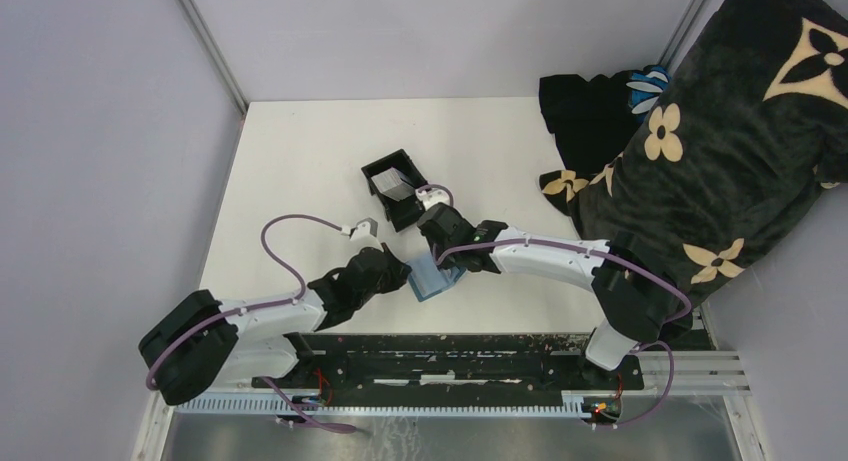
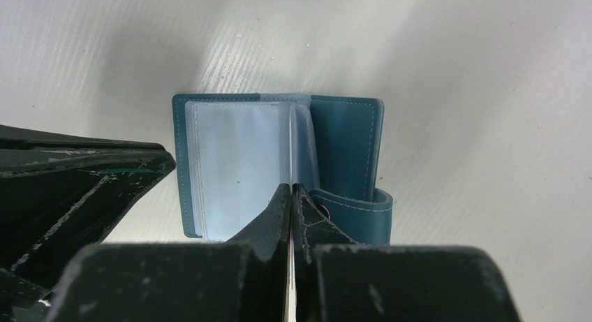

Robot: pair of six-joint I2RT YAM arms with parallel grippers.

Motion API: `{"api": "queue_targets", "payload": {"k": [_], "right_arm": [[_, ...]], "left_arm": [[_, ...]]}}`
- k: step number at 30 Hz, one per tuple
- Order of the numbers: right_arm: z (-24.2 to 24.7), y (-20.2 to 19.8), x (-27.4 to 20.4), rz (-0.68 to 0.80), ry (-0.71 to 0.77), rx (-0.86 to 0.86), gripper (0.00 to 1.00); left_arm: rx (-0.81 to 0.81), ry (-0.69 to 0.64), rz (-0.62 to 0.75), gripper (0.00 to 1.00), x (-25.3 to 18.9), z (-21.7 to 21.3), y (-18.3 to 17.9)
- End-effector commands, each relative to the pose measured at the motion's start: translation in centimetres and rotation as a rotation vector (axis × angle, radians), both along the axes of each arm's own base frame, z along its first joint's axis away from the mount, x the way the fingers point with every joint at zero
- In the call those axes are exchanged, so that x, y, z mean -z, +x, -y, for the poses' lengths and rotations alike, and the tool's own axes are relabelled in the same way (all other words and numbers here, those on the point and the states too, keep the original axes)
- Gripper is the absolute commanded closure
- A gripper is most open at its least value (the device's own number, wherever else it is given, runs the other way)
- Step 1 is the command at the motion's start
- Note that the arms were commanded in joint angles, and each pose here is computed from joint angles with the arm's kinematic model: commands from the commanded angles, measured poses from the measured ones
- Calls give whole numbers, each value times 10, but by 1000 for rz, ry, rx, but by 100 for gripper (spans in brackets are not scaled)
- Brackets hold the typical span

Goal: Put the credit cards into the card holder
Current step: Turn over the card slot in the card holder.

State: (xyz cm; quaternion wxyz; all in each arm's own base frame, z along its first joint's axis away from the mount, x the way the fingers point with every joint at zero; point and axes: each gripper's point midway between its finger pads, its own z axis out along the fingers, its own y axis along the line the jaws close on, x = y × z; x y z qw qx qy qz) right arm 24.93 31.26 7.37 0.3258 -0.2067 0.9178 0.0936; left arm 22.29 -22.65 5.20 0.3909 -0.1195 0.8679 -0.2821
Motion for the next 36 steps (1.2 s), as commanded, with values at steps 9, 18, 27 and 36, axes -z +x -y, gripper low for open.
{"api": "queue_targets", "payload": {"k": [9, 18, 27, 36], "right_arm": [[-3, 10, 3, -37, 130, 32, 99], [10, 16, 7, -89, 235, 68, 99], [20, 20, 13, -149, 325, 97, 99], [18, 18, 20, -189, 381, 96, 99]], "left_arm": [[37, -19, 32, 89, -10, 29, 16], [24, 14, 0, 89, 8, 21, 10], [18, 33, -19, 89, 18, 17, 8], [18, 48, -22, 89, 22, 14, 6]]}}
